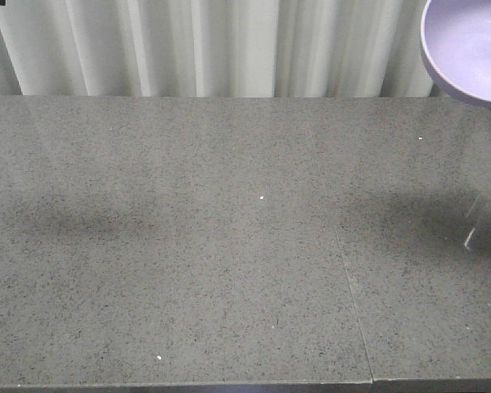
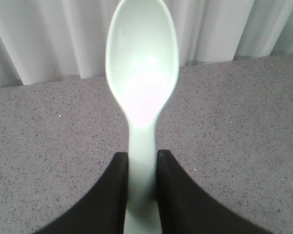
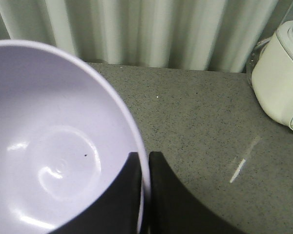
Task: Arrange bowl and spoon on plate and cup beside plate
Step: 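Grip the bowl rim with the right gripper and lift it, then drive the base to the counter with the light blue plate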
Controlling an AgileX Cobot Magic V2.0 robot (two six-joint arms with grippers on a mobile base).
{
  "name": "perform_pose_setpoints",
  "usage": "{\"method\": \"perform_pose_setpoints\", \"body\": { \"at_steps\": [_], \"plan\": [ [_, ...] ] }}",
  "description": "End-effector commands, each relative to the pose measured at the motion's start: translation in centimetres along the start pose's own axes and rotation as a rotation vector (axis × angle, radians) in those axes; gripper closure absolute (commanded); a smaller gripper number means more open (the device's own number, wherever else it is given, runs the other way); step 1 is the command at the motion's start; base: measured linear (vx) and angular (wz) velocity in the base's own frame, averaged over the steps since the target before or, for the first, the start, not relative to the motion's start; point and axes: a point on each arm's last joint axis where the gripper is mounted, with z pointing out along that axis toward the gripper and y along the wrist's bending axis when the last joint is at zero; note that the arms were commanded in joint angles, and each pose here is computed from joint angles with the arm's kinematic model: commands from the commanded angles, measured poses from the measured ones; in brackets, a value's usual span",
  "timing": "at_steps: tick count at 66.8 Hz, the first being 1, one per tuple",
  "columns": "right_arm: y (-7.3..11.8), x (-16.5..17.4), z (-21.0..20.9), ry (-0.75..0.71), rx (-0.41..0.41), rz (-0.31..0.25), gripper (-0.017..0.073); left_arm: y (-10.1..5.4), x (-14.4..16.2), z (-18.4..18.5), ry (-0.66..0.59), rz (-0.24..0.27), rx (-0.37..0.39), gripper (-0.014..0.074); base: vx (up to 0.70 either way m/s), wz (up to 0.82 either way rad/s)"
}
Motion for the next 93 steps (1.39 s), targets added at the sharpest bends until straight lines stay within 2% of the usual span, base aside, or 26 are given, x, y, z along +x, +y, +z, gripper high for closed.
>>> {"method": "perform_pose_setpoints", "body": {
  "at_steps": [1, 41, 93],
  "plan": [
    [-0.1, -1.4, -1.71, -0.13, 0.018, -0.008, 0.057, -0.36, -1.3, -1.89, -0.116, -0.006, 0.016, 0.0591, 0.0, 0.0],
    [-0.1, -1.4, -1.71, -0.13, 0.018, -0.008, 0.057, -0.36, -1.29, -1.89, -0.115, -0.006, 0.016, 0.0591, -0.01, -0.07],
    [-0.1, -1.4, -1.71, -0.13, 0.018, -0.008, 0.057, -0.36, -1.29, -1.89, -0.115, -0.006, 0.016, 0.0591, -0.08, -0.36]
  ]
}}
